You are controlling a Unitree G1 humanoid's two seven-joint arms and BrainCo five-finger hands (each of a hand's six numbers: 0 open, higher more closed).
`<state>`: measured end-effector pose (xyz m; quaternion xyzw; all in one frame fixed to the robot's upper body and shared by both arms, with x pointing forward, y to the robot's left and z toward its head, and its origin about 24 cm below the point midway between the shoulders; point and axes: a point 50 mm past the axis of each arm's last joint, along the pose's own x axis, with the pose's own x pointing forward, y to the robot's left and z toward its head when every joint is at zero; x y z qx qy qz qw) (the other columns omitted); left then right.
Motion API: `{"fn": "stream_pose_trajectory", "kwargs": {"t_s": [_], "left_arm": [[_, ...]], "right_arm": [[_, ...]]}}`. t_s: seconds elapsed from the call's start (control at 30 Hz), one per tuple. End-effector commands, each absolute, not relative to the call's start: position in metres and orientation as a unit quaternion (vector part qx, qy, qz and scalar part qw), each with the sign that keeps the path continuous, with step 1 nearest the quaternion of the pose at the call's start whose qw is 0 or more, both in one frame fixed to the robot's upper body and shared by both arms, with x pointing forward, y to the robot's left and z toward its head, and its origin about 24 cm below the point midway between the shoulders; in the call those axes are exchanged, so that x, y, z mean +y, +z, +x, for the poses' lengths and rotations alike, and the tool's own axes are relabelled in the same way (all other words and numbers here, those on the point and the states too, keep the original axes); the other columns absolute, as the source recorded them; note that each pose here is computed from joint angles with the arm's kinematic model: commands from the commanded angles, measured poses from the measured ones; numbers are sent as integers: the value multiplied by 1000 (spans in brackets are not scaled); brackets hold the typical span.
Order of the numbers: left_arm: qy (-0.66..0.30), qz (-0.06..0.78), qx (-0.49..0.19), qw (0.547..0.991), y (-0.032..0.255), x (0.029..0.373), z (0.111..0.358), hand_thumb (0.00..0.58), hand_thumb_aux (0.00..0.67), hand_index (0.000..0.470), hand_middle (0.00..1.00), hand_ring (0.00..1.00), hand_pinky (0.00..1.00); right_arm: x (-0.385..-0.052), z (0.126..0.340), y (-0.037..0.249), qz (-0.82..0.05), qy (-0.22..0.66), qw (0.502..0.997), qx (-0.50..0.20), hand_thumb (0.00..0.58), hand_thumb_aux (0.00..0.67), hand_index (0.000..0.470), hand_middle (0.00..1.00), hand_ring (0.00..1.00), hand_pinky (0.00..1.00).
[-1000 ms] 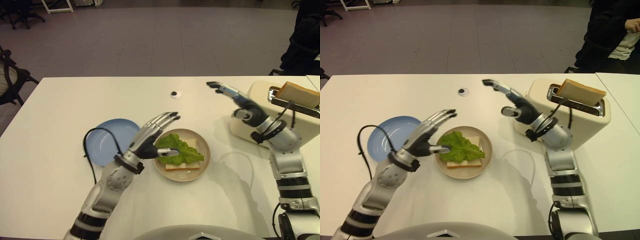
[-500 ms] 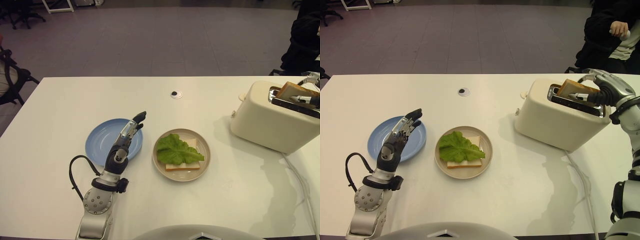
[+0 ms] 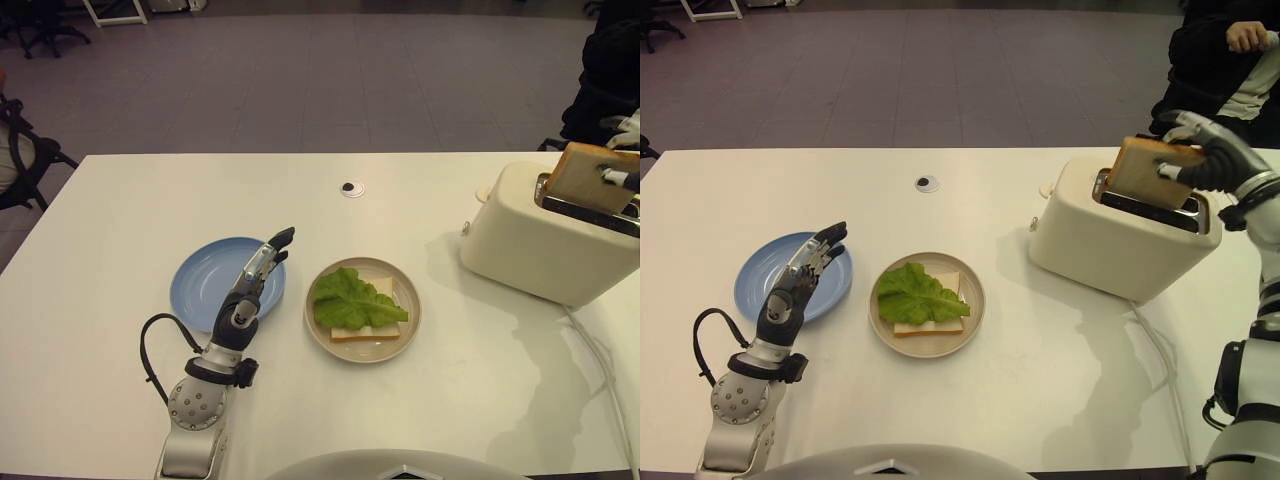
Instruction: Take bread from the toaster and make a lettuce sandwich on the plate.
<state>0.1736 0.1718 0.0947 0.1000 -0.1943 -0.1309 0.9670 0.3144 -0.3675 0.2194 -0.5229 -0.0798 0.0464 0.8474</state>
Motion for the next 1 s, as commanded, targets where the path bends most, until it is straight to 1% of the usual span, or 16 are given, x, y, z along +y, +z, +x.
{"fn": "stream_pose_trajectory", "kwargs": {"t_s": [0.03,0.1,0.13,0.2,0.27,0.33,0.37,0.43,0.53,0.6,0.67,0.73,0.9,1.0], "left_arm": [[-122,106,-187,969,90,173,171,0,0,0,0,0,0],[-122,107,-189,969,90,173,171,0,0,0,0,0,0],[-123,109,-189,968,90,172,172,0,0,0,0,0,0],[-126,113,-190,967,89,172,173,0,0,0,0,0,0],[-130,115,-191,966,89,172,174,0,0,0,0,0,0],[-131,125,-195,964,89,172,173,0,0,0,0,0,0],[-135,132,-199,962,89,171,174,0,0,0,0,0,0],[-144,149,-214,954,92,168,174,0,0,0,0,0,0],[-151,168,-242,943,99,164,174,0,0,0,0,0,0],[-153,187,-257,936,101,163,173,0,0,0,0,0,0],[-157,208,-267,928,103,161,171,0,0,0,0,0,0],[-162,236,-278,917,104,157,169,0,0,0,0,0,0],[-184,316,-298,882,104,145,165,0,0,0,0,0,0],[-221,396,-297,840,94,132,163,0,0,0,0,0,0]], "right_arm": [[-371,309,278,-378,78,908,-162,580,670,470,0,0,0],[-364,305,294,-292,144,924,-203,580,670,470,0,0,0],[-356,303,296,-247,193,924,-218,580,670,470,0,0,0],[-335,302,289,-175,285,918,-213,580,670,470,0,0,0],[-308,302,271,-135,360,906,-180,580,670,470,0,0,0],[-249,309,229,-81,447,885,-102,580,670,470,0,0,0],[-225,310,213,-60,473,876,-73,580,670,470,0,0,0],[-192,308,188,-40,497,867,-25,580,670,470,0,0,0],[-159,305,155,-50,507,860,34,580,670,470,0,0,0],[-140,303,135,-71,516,851,66,580,670,470,0,0,0],[-127,298,116,-96,526,840,93,580,670,470,0,0,0],[-120,296,101,-130,527,833,108,580,670,470,0,0,0],[-119,304,88,-194,504,835,106,580,670,470,0,0,0],[-116,307,82,-222,497,833,101,580,670,470,0,0,0]]}}
